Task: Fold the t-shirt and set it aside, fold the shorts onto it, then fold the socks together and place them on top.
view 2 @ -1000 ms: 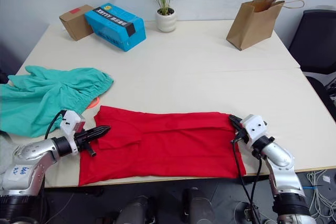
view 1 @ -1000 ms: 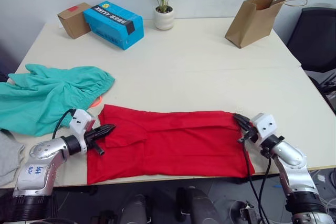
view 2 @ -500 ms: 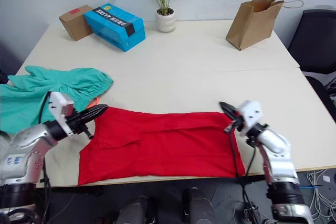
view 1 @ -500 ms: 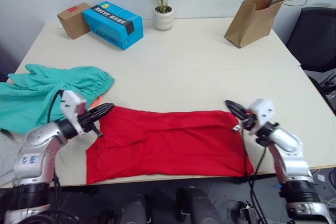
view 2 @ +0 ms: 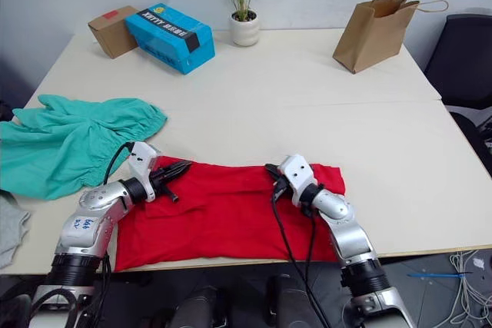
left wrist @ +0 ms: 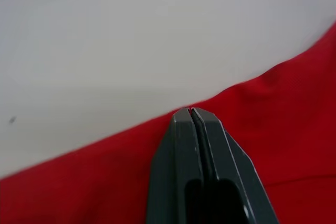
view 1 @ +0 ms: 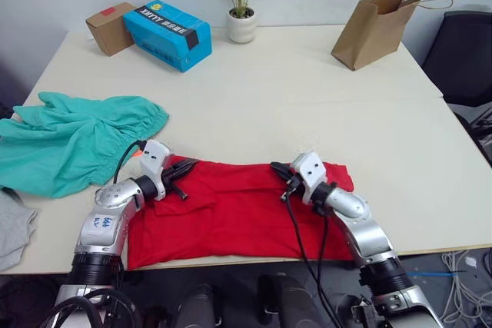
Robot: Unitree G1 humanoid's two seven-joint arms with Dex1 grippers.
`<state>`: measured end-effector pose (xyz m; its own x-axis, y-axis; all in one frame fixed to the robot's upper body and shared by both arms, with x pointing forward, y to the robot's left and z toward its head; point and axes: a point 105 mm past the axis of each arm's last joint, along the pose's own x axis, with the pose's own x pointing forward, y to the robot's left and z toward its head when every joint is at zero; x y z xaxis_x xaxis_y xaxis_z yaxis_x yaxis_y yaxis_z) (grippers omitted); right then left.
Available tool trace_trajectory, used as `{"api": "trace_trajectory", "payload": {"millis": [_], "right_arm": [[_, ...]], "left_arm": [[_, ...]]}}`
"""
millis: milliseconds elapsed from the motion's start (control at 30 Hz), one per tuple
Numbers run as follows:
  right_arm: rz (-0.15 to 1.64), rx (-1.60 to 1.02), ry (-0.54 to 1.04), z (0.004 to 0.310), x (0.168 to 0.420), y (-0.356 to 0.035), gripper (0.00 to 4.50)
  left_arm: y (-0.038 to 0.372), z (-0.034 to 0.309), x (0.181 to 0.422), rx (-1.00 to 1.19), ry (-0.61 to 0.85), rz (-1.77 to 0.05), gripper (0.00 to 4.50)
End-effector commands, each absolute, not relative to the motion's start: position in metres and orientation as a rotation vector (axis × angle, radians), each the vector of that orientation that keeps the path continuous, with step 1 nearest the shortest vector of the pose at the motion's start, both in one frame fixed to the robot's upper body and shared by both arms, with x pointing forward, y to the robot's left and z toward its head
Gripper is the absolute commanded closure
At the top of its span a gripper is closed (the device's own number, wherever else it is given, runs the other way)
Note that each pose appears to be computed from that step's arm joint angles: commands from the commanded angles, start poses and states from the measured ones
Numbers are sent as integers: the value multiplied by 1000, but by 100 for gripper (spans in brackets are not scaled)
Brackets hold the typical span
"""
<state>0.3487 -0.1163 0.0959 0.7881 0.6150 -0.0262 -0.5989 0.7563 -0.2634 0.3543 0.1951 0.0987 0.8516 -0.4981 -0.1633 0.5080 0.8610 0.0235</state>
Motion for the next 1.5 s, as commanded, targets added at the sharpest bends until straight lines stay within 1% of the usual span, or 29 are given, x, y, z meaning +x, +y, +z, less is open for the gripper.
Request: {"api": "trace_trajectory", "payload": {"millis": [33, 133, 200, 233, 267, 333, 367, 433, 533, 600, 667, 767, 867, 933, 1000, 1100, 1300, 1400, 1433, 1467, 1500], "right_arm": [[547, -264, -108, 104, 356, -159, 450], [495, -298, -100, 98, 355, -199, 450], [421, -288, -129, 102, 356, -226, 450], [376, -264, -140, 105, 356, -242, 450], [320, -243, -151, 109, 356, -262, 450], [295, -212, -176, 118, 354, -281, 450], [310, -209, -199, 125, 354, -284, 450], [381, -201, -245, 141, 351, -278, 450], [524, -220, -265, 152, 343, -253, 450], [607, -227, -254, 152, 336, -228, 450], [664, -257, -245, 147, 330, -203, 450], [721, -257, -206, 130, 319, -174, 450], [775, -270, -148, 110, 308, -153, 450], [732, -244, -127, 105, 308, -155, 450], [659, -225, -101, 99, 312, -168, 450], [597, -233, -45, 87, 311, -197, 450], [486, -192, -39, 88, 308, -244, 450], [508, -134, -80, 105, 304, -259, 450], [531, -101, -83, 111, 303, -259, 450], [584, -78, -69, 120, 303, -259, 450], [633, -66, -47, 128, 303, -261, 415]], "left_arm": [[219, 95, 359, 21, 166, -409, 446], [226, 95, 361, 35, 160, -390, 446], [229, 95, 362, 34, 149, -385, 446], [232, 99, 364, 16, 120, -378, 446], [233, 110, 366, -18, 58, -382, 446], [229, 134, 368, -54, -43, -422, 446], [222, 148, 367, -52, -85, -468, 446], [209, 169, 358, -25, -114, -566, 446], [198, 176, 341, 26, -95, -678, 446], [193, 169, 327, 64, -54, -741, 446], [190, 154, 314, 115, 7, -782, 446], [187, 136, 302, 127, 59, -794, 446], [188, 117, 295, 134, 101, -779, 446], [190, 107, 293, 141, 123, -759, 446], [193, 98, 292, 142, 140, -726, 446], [195, 95, 292, 134, 148, -705, 446], [216, 82, 292, 154, 191, -655, 446], [220, 96, 291, 140, 114, -702, 446], [218, 103, 289, 132, 78, -722, 428], [213, 118, 286, 116, 26, -768, 409], [208, 131, 282, 130, -14, -817, 387]]}}
